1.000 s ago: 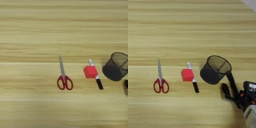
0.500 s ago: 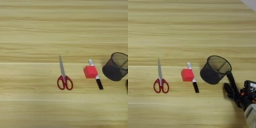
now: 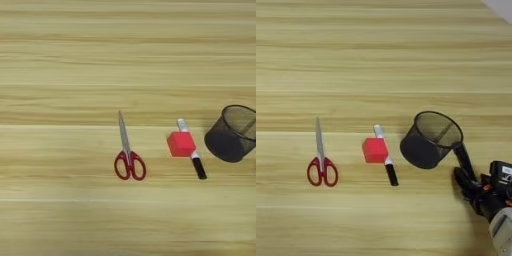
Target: Move the objects on the table
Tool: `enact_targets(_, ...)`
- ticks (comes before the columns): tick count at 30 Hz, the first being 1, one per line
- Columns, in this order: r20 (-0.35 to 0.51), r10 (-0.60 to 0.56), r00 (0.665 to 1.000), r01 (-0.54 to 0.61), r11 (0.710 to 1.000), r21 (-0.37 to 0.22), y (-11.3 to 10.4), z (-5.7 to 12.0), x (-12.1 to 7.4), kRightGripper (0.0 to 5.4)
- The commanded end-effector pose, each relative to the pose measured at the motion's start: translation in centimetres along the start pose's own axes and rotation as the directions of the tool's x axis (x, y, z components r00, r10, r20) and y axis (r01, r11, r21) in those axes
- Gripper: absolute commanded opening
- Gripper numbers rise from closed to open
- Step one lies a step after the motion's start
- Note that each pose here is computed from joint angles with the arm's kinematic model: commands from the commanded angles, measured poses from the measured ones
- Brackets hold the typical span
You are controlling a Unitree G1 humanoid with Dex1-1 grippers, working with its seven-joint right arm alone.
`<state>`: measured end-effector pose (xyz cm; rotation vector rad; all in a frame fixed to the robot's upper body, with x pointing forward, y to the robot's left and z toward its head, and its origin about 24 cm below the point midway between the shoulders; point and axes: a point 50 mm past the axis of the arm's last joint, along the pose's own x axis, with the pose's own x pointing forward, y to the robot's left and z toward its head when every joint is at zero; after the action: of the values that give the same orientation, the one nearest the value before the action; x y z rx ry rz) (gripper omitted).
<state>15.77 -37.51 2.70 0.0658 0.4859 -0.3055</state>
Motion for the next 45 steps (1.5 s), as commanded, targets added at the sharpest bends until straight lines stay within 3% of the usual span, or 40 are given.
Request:
enact_targets(1,-0.062,0.007,0.998,-0.007,1.0,-0.008,0.1,-0.8,0.0,2.26)
enact_targets(14,-0.06,0.011,0.998,-0.012,1.0,-0.008,0.3,-0.7,0.1,0.94)
enact_targets(27,-0.023,-0.003,1.0,0.002,1.0,-0.024,0.4,-0.1,0.0,0.92)
enact_targets(33,0.039,-0.007,0.999,0.008,1.0,-0.02,0.6,0.7,0.0,0.92)
enact_targets(45,0.198,-0.019,0.98,0.036,0.996,-0.08,1.3,3.3,-0.9,0.92)
